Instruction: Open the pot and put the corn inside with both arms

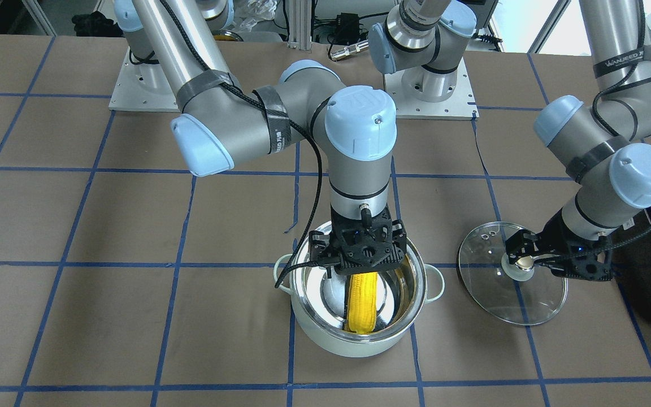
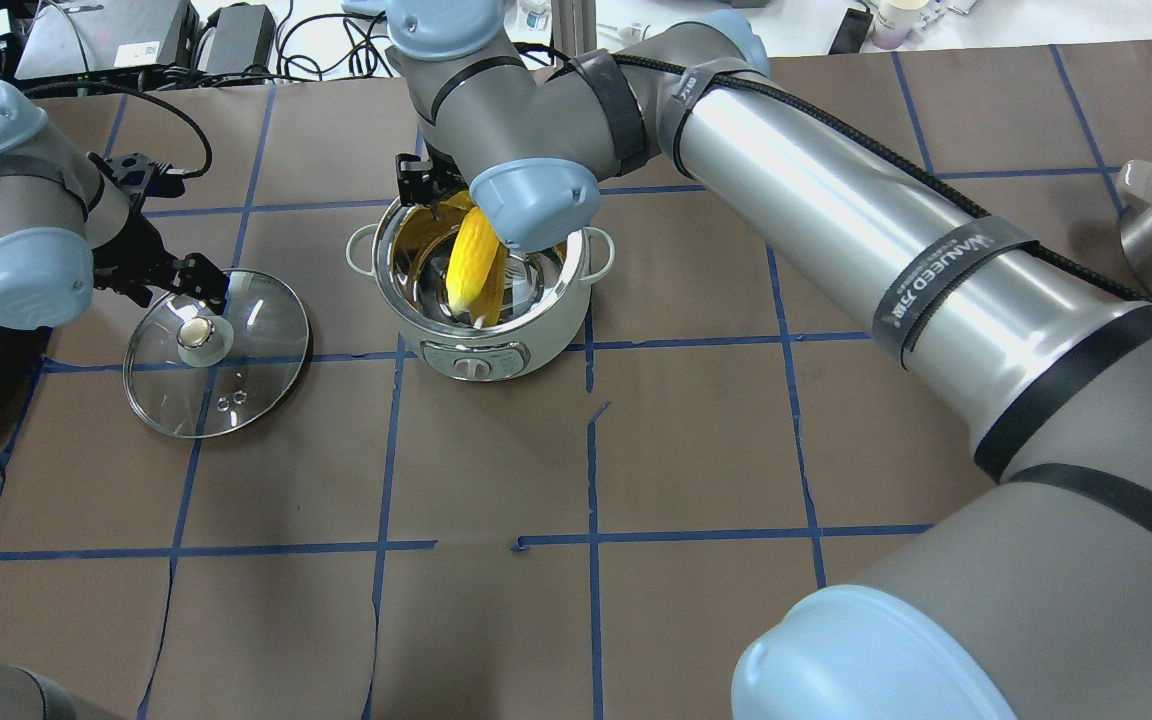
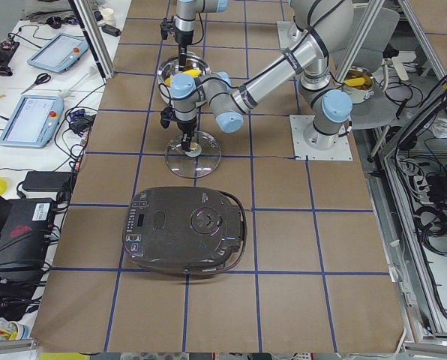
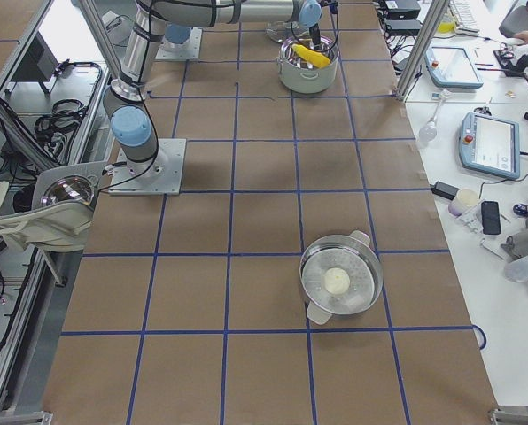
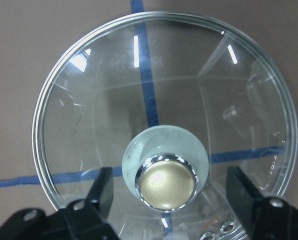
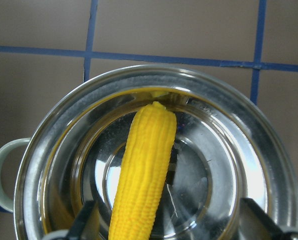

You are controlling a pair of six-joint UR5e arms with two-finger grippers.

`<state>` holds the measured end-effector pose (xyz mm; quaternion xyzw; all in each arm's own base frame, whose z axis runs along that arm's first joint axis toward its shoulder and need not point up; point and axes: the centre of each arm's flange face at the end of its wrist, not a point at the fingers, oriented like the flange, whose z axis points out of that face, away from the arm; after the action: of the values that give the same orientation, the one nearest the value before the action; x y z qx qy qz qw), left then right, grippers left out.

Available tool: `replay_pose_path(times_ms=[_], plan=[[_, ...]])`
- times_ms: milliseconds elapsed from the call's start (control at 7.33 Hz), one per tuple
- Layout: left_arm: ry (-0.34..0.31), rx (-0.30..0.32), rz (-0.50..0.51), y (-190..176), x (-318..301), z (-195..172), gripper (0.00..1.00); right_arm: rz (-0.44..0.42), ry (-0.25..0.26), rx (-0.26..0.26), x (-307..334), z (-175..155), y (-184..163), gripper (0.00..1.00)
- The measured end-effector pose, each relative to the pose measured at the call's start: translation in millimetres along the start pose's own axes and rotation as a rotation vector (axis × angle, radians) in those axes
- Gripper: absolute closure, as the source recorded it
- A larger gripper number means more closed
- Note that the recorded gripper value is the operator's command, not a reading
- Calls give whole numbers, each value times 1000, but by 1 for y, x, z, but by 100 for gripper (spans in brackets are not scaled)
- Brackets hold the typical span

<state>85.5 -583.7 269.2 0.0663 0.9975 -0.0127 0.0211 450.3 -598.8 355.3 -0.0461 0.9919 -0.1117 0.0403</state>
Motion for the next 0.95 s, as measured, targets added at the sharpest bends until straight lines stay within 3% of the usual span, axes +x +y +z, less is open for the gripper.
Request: replay_pose_path(times_ms=[273, 545, 955], plan=[[15, -33, 46, -7, 30, -67, 0, 46, 38, -55, 67, -31, -18, 0], [7, -18, 78, -10, 90, -162, 0, 85, 80, -115, 148, -69, -29, 0], [-11, 22, -32, 15, 198, -243, 0, 127, 108, -196, 277, -129, -6, 0]])
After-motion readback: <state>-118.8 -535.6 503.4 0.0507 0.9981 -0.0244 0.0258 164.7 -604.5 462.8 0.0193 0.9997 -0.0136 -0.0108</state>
